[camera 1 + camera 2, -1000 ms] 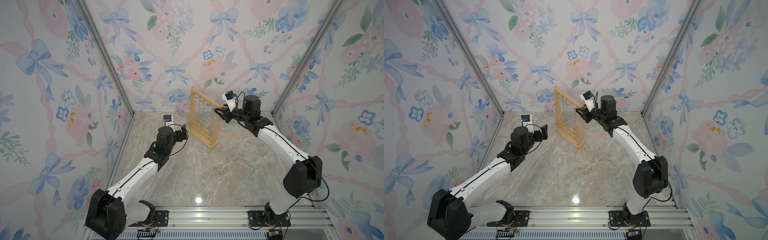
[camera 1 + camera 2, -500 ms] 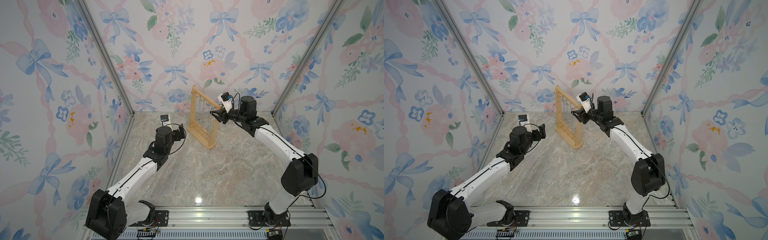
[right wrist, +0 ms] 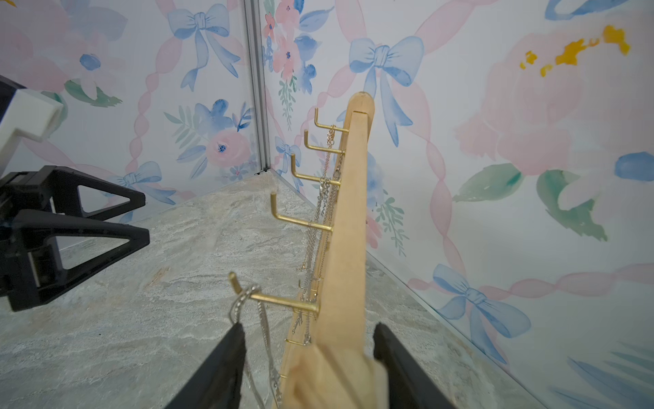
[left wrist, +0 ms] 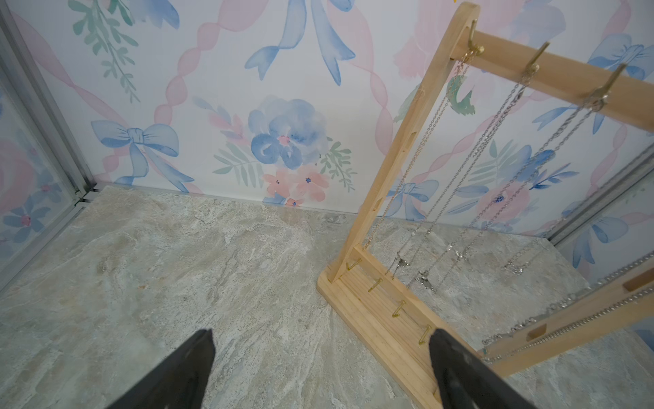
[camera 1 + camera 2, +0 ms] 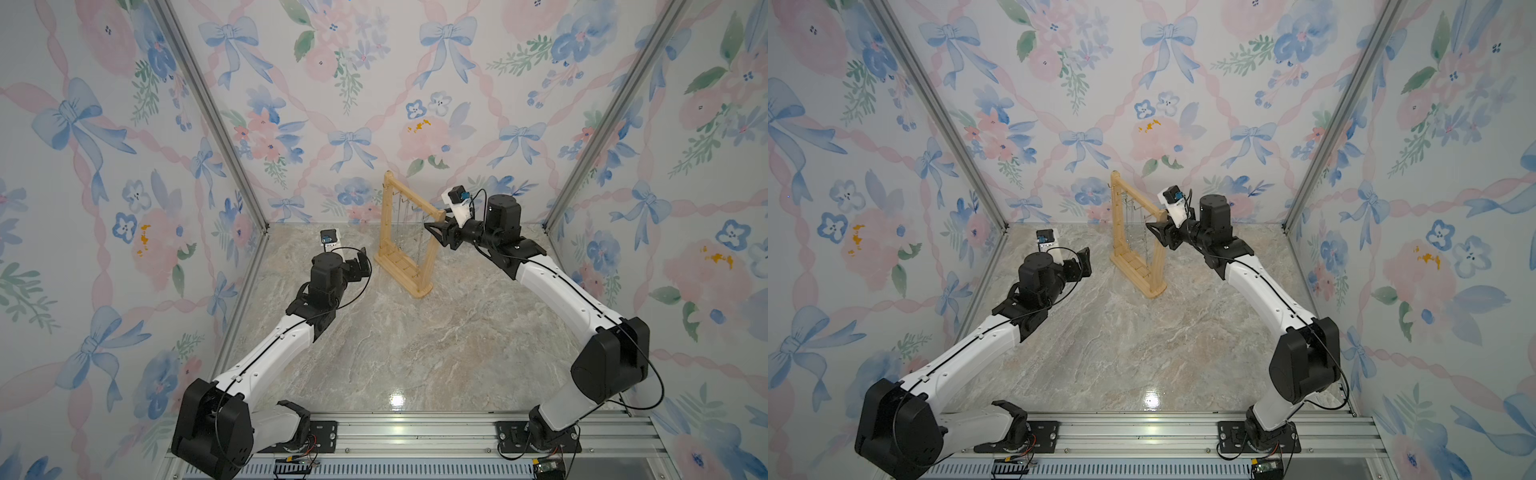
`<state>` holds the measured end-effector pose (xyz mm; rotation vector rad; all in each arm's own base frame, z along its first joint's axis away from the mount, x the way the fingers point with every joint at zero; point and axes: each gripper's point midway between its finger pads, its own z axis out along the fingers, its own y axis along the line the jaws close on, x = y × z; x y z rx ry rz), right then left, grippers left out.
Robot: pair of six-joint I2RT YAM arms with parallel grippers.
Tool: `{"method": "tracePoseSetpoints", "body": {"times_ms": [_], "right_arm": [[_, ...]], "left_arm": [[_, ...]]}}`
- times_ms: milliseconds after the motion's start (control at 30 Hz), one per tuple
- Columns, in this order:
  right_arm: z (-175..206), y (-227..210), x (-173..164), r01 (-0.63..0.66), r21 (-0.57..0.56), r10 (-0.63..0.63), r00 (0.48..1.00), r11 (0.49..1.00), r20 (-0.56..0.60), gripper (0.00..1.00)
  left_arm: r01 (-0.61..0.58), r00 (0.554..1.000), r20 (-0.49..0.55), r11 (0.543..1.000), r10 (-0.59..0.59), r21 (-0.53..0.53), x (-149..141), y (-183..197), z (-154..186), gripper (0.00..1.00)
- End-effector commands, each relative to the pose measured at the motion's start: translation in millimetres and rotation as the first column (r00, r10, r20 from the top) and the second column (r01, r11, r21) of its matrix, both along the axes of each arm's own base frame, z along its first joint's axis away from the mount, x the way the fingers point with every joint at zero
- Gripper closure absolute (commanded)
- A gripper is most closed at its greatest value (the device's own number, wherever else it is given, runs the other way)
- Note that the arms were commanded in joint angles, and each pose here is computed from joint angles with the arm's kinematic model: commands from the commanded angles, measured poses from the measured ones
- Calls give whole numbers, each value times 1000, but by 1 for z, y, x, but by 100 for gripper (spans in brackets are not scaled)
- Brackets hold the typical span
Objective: Take the necklace off the jewelry display stand
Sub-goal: Move the stand to the center of the board.
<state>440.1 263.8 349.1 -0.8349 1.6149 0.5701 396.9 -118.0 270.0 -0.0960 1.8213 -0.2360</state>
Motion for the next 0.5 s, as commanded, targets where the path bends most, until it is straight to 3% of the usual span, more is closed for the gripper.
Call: {"method": "tracePoseSetpoints", "body": {"times_ms": [0, 467], "right_arm": [[4, -13, -4, 48, -27, -47, 999, 999, 13, 39], [41, -32, -44, 86, 68, -90, 994, 994, 64, 30]], "left_arm": [[2, 1000, 6, 1000, -1, -22, -4, 2, 3, 2], [8, 1000, -2, 999, -8, -31, -3, 0, 1, 2]]}}
